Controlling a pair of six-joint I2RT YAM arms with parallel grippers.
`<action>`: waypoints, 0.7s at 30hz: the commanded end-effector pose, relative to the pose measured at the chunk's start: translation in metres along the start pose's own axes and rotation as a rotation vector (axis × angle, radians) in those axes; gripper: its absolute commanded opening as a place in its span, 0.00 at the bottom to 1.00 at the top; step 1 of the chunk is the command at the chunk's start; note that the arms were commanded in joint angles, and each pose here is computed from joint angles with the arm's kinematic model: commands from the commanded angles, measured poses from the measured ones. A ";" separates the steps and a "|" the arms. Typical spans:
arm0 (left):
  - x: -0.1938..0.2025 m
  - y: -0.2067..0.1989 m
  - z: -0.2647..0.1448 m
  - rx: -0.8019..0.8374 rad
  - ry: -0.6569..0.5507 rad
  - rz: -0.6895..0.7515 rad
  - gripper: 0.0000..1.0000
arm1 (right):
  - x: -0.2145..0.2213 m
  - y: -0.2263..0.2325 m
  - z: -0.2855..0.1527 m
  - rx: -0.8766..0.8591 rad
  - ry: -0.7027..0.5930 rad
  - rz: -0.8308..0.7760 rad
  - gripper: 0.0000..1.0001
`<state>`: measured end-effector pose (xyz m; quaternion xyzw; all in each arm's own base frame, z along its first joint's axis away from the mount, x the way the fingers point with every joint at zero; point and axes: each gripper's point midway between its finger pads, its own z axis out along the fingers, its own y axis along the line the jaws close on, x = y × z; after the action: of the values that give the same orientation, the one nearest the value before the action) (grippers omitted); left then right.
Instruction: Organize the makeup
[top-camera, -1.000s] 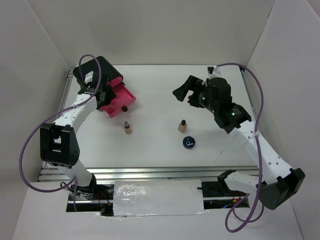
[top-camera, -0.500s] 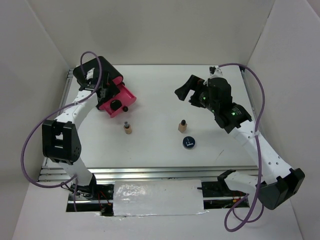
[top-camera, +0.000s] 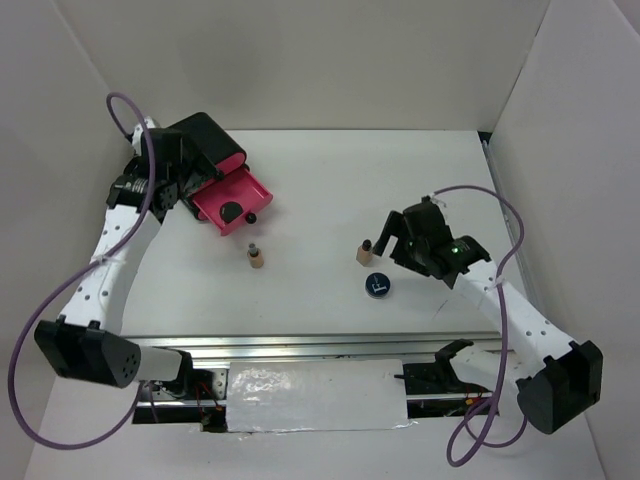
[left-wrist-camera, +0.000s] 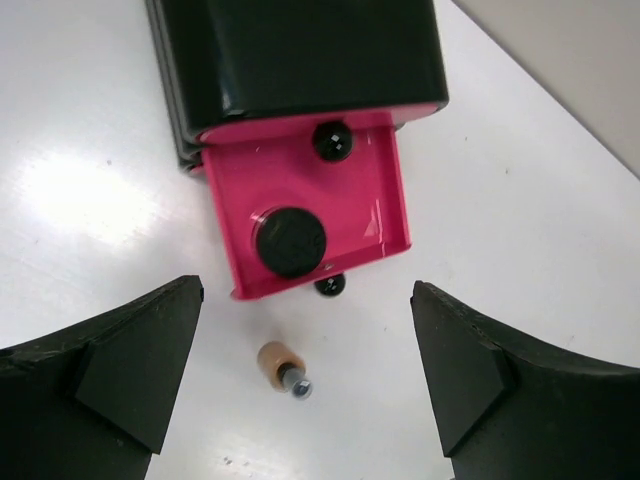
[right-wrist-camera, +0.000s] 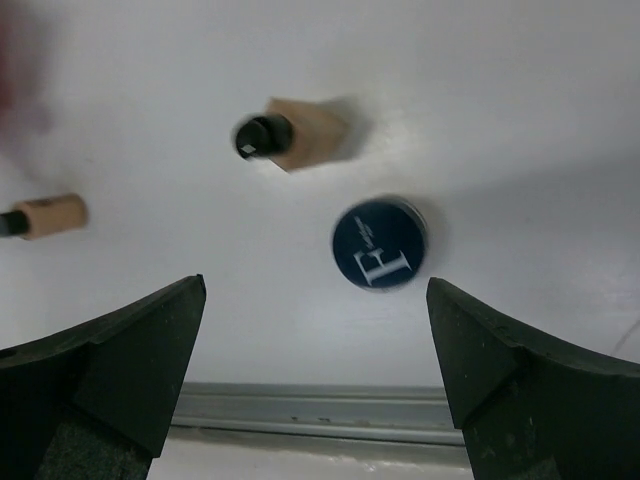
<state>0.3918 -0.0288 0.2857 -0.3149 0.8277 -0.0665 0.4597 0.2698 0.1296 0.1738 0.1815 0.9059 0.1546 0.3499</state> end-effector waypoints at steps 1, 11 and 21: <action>0.019 0.023 -0.018 -0.025 0.045 0.063 0.99 | 0.020 -0.015 -0.003 0.004 0.024 0.044 1.00; 0.050 0.039 -0.028 -0.012 0.139 0.118 0.99 | 0.061 -0.033 0.049 0.124 0.139 -0.043 1.00; 0.055 0.039 -0.033 0.018 0.159 0.148 0.99 | 0.085 -0.043 0.086 0.189 0.182 -0.071 0.96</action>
<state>0.3293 -0.0335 0.2350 -0.2614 0.8850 -0.0531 0.3816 0.2481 0.1388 0.0506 0.1611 0.9561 0.0768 0.2322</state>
